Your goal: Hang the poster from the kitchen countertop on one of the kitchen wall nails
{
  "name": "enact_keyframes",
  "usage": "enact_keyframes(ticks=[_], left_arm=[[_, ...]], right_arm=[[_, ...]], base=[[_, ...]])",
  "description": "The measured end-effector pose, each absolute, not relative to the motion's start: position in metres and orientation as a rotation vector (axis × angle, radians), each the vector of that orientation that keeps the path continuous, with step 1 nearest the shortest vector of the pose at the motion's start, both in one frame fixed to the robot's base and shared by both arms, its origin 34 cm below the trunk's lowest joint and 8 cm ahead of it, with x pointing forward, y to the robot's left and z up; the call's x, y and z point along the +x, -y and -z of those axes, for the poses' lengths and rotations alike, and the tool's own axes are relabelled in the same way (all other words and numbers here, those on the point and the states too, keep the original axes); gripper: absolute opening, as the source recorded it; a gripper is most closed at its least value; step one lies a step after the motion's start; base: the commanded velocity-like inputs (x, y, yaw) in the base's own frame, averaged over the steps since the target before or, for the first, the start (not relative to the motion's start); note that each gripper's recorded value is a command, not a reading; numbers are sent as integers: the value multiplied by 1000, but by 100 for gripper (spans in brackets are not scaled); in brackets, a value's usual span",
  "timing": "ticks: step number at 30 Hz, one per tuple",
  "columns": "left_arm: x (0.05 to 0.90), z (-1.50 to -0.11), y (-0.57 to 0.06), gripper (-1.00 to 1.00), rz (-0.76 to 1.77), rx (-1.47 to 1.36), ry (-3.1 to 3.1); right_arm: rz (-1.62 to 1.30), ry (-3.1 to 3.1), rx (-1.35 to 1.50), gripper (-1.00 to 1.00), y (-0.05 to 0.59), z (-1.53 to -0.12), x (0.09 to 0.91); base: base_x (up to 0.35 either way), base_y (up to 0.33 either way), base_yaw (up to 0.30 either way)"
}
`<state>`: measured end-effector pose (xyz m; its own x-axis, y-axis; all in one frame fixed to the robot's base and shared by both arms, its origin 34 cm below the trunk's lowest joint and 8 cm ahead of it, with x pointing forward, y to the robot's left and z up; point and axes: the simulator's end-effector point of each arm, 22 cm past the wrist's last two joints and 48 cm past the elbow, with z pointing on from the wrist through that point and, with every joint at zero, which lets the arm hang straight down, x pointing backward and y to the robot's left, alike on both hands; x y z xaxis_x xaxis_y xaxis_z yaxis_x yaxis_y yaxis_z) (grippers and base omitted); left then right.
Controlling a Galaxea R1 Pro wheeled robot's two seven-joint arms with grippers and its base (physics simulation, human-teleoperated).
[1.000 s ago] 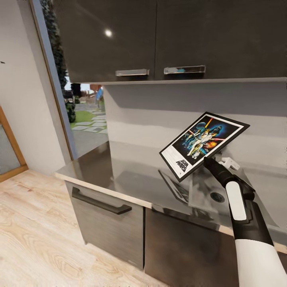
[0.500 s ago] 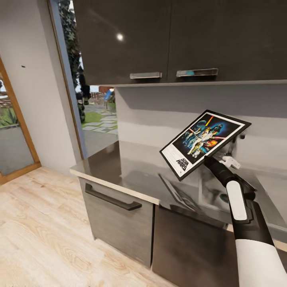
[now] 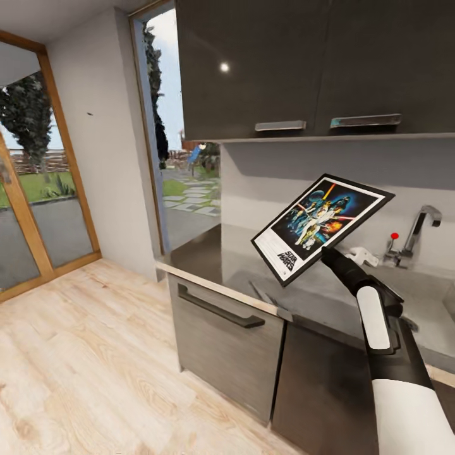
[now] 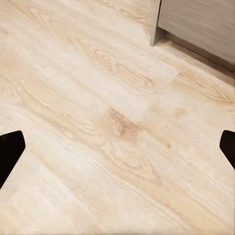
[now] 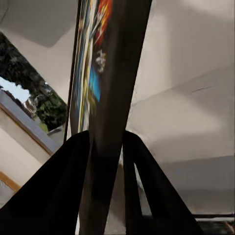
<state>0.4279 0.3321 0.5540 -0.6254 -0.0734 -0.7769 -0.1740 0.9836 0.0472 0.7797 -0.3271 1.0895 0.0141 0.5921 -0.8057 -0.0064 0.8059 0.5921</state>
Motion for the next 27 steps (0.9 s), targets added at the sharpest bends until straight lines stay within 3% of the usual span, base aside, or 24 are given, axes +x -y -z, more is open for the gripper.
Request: enact_keyframes(ticks=[27], left_arm=[[436, -563, -332, 100, -144, -173, -2217]], right_arm=[[-510, -1474, 470, -100, 318, -1109, 772]], base=[[-183, 267, 216]])
